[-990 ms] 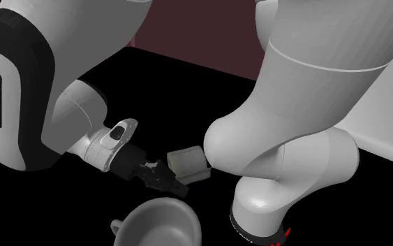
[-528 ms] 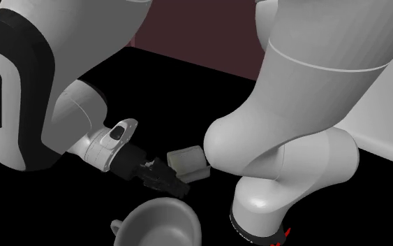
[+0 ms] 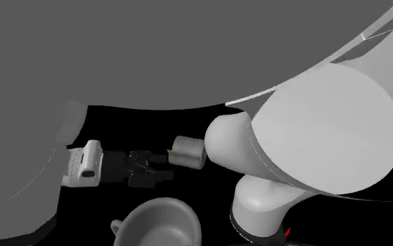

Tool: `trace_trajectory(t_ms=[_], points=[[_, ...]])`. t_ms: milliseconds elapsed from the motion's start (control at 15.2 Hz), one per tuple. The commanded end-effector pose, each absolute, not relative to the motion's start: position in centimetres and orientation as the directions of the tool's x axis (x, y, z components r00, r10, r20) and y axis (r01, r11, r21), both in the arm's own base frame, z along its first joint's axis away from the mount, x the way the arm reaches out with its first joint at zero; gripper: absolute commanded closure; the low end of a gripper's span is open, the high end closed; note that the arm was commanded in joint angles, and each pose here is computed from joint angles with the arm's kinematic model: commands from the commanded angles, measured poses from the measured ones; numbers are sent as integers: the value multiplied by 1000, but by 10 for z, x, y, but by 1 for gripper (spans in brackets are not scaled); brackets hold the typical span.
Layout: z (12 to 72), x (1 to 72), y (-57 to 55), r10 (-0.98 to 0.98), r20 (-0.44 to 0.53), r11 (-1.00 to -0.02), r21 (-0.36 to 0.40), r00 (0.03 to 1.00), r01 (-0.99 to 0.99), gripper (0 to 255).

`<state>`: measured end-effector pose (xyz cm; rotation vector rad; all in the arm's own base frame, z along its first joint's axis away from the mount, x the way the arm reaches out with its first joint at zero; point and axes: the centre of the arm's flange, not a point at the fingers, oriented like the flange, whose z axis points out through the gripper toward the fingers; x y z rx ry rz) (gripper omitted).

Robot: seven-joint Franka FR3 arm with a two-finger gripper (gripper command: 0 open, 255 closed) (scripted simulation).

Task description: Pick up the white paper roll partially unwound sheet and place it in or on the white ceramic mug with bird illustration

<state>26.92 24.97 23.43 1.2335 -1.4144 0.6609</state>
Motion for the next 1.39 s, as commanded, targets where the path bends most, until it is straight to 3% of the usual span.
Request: trace_trajectory(t_ms=[0,990,1056,1320], points=[[227,282,255,-134,991,295,22,-19,-955,0],[222,271,217,-134,991,295,22,-19,-955,0],[222,271,217,-134,991,295,22,-19,-955,255],[222,271,217,-134,991,295,22,-19,-955,255]])
